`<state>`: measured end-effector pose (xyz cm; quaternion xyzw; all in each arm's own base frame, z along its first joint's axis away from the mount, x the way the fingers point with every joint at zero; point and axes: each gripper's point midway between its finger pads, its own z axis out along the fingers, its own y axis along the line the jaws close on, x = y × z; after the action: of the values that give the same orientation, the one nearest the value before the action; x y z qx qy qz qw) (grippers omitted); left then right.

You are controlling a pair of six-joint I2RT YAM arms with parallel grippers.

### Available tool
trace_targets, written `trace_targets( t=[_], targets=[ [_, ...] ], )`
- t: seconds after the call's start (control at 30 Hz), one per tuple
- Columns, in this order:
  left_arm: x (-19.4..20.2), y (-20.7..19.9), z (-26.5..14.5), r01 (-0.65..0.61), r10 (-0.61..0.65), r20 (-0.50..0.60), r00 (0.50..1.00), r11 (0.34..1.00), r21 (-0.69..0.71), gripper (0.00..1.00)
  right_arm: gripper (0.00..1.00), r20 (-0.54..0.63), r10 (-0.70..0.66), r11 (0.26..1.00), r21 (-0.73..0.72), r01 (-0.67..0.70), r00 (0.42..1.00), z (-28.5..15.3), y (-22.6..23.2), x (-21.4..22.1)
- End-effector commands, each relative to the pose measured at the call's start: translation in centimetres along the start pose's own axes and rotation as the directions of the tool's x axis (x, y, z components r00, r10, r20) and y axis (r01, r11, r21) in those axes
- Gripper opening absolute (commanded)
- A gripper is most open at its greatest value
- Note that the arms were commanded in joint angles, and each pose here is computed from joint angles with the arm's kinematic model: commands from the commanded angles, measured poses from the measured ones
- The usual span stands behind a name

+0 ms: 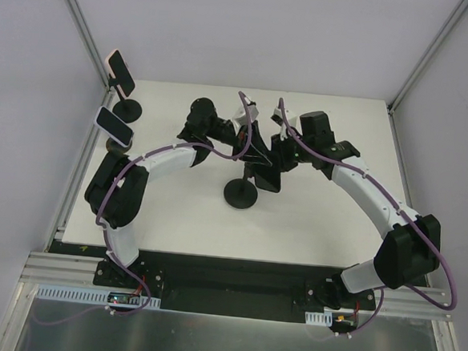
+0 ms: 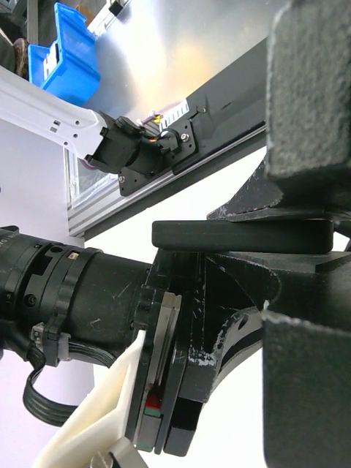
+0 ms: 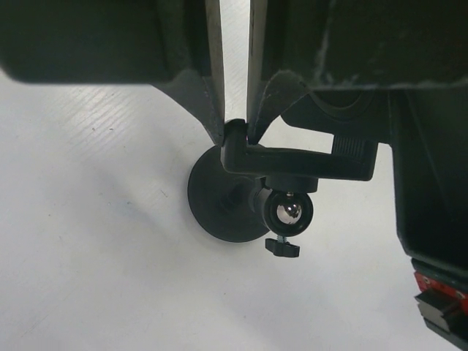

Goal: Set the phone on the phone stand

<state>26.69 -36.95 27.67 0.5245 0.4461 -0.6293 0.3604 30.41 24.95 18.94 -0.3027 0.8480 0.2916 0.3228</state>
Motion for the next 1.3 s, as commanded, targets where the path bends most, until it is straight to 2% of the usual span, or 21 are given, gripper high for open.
trace_targets(
  t=[0.0, 0.2, 0.4, 0.63, 0.7, 0.73, 0.77, 0.8, 0.83, 0.87, 0.9, 0.93, 0.97, 1.0, 1.03, 1.07, 1.1, 1.13, 1.17, 1.2, 1.27],
  targets=[
    [-2.7, 0.6, 0.1, -0.215, 0.216, 0.024, 0.976, 0.976, -0.023, 0.00, 0.01, 0.039, -0.032, 0.981, -0.192, 0.039, 0.999, -0.8, 4.3, -1.7],
    [-2.7, 0.6, 0.5, -0.170, 0.170, 0.010, 0.985, 0.984, 0.061, 0.00, 0.01, 0.032, -0.061, 0.966, -0.251, 0.068, 0.998, -0.7, 5.0, -1.6],
    [-1.2, 1.8, -0.9, -0.112, 0.112, 0.001, 0.994, 0.993, 0.026, 0.00, 0.01, 0.041, -0.082, 0.971, -0.221, 0.089, 0.996, -1.0, 4.6, -1.4],
    [-1.4, 2.6, -4.9, -0.079, 0.080, 0.003, 0.997, 0.989, -0.124, 0.00, 0.01, 0.055, -0.072, 0.993, -0.087, 0.077, 0.996, -1.1, 2.5, -1.3],
    [-0.5, 3.8, -5.7, -0.055, 0.052, -0.019, 0.998, 0.967, -0.249, 0.00, 0.01, 0.067, -0.048, 0.998, -0.043, 0.051, 0.997, -1.2, 1.9, -1.2],
    [0.3, 3.9, -6.3, -0.070, 0.048, -0.074, 0.996, 0.944, -0.322, 0.00, 0.01, 0.082, -0.038, 0.999, -0.021, 0.040, 0.996, -1.3, 1.6, -1.5],
    [0.7, 4.3, -6.5, -0.077, 0.041, -0.099, 0.994, 0.920, -0.385, 0.00, 0.01, 0.083, -0.017, 0.999, 0.032, 0.014, 0.996, -1.3, 0.8, -1.4],
    [0.9, 6.9, -8.3, -0.094, 0.026, -0.126, 0.992, 0.812, -0.576, 0.00, 0.01, 0.089, -0.001, 0.998, 0.060, -0.004, 0.996, -1.4, 0.4, -1.5],
    [-0.1, 7.0, -9.3, -0.105, 0.027, -0.127, 0.992, 0.744, -0.660, 0.00, 0.01, 0.100, 0.035, 0.995, 0.092, -0.044, 0.994, -1.4, 0.2, -1.5],
    [1.1, 7.5, -10.4, -0.079, -0.019, -0.124, 0.992, 0.669, -0.739, 0.00, 0.01, 0.117, 0.047, 0.982, 0.177, -0.067, 0.992, -1.4, -0.9, -1.5],
    [1.4, 8.5, -11.9, -0.090, -0.044, -0.135, 0.990, 0.539, -0.837, 0.00, 0.00, 0.130, 0.059, 0.972, 0.219, -0.087, 0.990, -1.5, -1.3, -1.0],
    [1.6, 8.1, -12.4, -0.137, -0.037, -0.177, 0.984, 0.490, -0.861, 0.00, 0.00, 0.152, 0.081, 0.962, 0.247, -0.117, 0.985, -1.2, -0.7, -1.0],
    [2.4, 8.2, -13.2, -0.173, -0.062, -0.216, 0.974, 0.409, -0.896, 0.00, 0.01, 0.180, 0.083, 0.918, 0.370, -0.145, 0.980, -1.7, -2.3, -1.0],
    [3.0, 7.8, -12.2, -0.217, -0.063, -0.258, 0.964, 0.375, -0.901, 0.00, 0.00, 0.191, 0.091, 0.902, 0.401, -0.162, 0.977, -1.7, -2.2, -0.8],
    [3.0, 8.1, -14.2, -0.248, -0.087, -0.273, 0.958, 0.226, -0.942, 0.00, 0.00, 0.210, 0.118, 0.894, 0.402, -0.196, 0.971, -1.2, -0.6, -0.6],
    [3.4, 7.9, -14.2, -0.246, -0.104, -0.268, 0.958, 0.189, -0.951, 0.00, 0.00, 0.259, 0.111, 0.859, 0.460, -0.224, 0.959, -1.8, -0.8, -0.9],
    [3.7, 7.6, -13.5, -0.243, -0.108, -0.265, 0.958, 0.184, -0.952, 0.00, 0.00, 0.284, 0.102, 0.860, 0.457, -0.228, 0.953, -1.6, -0.1, -1.0],
    [4.5, 7.6, -14.1, -0.243, -0.124, -0.258, 0.958, 0.121, -0.962, 0.00, 0.00, 0.292, 0.089, 0.868, 0.446, -0.218, 0.952, -1.1, 1.6, -0.8],
    [4.9, 7.6, -14.0, -0.252, -0.116, -0.264, 0.958, 0.104, -0.962, 0.00, 0.00, 0.329, 0.097, 0.853, 0.459, -0.249, 0.939, -1.4, 1.9, -1.0],
    [3.9, 8.0, -13.6, -0.251, -0.046, -0.255, 0.966, 0.089, -0.964, 0.00, 0.00, 0.341, 0.094, 0.854, 0.455, -0.252, 0.935, -1.4, 2.5, -1.1],
    [5.4, 8.0, -13.2, -0.303, -0.016, -0.305, 0.952, 0.094, -0.948, 0.00, 0.00, 0.369, 0.087, 0.860, 0.441, -0.257, 0.925, -1.7, 3.9, -1.2]
  ],
)
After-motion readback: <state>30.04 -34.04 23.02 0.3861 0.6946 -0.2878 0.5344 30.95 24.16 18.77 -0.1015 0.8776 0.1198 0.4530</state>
